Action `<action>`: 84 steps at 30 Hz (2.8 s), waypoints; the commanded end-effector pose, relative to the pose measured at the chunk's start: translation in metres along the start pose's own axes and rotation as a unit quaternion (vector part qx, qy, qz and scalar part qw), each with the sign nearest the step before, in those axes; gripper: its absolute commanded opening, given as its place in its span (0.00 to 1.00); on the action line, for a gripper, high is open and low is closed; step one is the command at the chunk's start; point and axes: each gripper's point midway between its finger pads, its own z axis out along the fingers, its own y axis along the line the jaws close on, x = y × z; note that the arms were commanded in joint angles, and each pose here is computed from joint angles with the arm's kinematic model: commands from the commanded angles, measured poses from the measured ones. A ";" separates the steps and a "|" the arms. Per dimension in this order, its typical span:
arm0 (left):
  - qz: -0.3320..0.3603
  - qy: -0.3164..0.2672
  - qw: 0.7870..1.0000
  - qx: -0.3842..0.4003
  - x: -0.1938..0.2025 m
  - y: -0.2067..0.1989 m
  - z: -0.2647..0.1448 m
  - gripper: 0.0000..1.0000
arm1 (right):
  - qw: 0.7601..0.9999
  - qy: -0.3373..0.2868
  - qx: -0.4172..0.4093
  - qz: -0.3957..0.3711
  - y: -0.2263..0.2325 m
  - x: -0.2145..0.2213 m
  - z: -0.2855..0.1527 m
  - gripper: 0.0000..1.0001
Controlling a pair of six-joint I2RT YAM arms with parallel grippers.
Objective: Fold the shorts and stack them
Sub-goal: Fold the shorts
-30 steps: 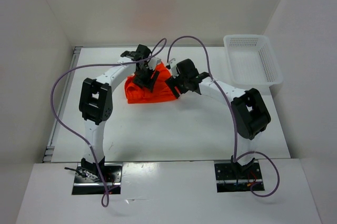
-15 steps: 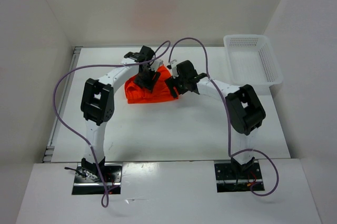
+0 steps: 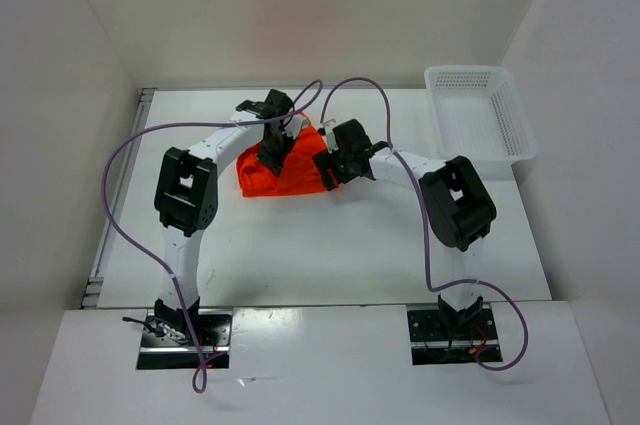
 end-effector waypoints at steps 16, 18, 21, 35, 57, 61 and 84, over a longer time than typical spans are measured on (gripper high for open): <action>-0.067 -0.107 0.990 0.070 -0.039 0.044 -0.083 0.00 | 1.000 -0.010 0.002 0.030 -0.001 -0.001 0.011 0.31; -0.071 -0.119 0.988 0.065 -0.042 0.050 -0.104 0.00 | 1.000 -0.006 -0.004 0.030 0.001 0.003 0.014 0.16; -0.089 -0.102 0.990 0.048 -0.027 0.063 -0.113 0.00 | 0.999 -0.016 -0.012 0.025 0.008 -0.005 0.014 0.06; -0.159 -0.068 0.985 0.009 0.033 0.108 -0.121 0.00 | 0.985 -0.095 0.141 0.001 -0.029 -0.066 -0.037 0.00; -0.063 -0.049 0.990 0.117 0.014 0.006 -0.074 0.42 | 0.981 -0.047 0.067 -0.173 0.031 -0.009 -0.036 0.13; -0.057 -0.035 0.989 0.132 0.023 -0.005 -0.058 0.51 | 0.982 -0.048 0.063 -0.173 0.033 -0.009 -0.036 0.13; -0.024 -0.051 0.995 0.088 0.007 -0.006 0.002 0.11 | 0.986 -0.041 0.042 -0.156 0.040 -0.003 -0.035 0.32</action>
